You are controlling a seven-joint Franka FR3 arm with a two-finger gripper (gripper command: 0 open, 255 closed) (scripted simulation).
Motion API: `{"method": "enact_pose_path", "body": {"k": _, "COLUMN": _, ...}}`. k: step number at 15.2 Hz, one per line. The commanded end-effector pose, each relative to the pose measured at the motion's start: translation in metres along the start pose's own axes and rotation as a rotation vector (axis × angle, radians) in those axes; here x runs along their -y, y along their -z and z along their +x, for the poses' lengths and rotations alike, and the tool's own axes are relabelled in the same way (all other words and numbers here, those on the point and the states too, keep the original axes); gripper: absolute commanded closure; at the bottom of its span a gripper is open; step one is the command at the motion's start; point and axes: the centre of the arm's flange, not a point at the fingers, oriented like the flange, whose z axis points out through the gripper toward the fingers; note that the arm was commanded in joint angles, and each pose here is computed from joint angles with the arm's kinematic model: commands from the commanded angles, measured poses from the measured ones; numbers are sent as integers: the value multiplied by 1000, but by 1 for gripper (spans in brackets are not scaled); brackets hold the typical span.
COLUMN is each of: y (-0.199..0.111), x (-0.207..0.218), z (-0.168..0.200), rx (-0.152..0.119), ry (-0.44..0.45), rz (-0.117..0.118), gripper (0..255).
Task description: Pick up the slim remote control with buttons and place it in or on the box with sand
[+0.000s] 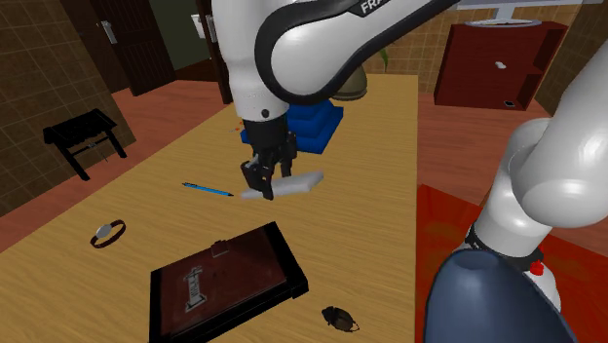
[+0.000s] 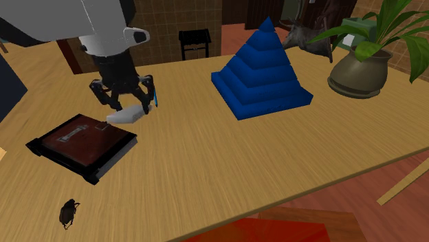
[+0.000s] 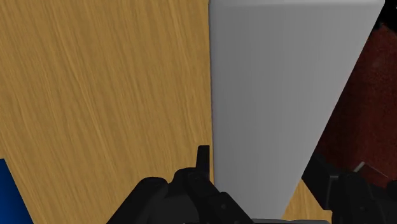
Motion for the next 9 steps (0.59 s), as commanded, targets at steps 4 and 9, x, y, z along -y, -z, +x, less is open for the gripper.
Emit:
{"method": "enact_pose_path", "body": {"k": 4, "y": 3, "x": 66, "z": 2, "rx": 0, "ry": -2, "rz": 0, "gripper": 255}}
{"method": "enact_pose_path", "body": {"k": 9, "y": 4, "x": 132, "z": 6, "rx": 0, "ry": -2, "rz": 0, "gripper": 255}}
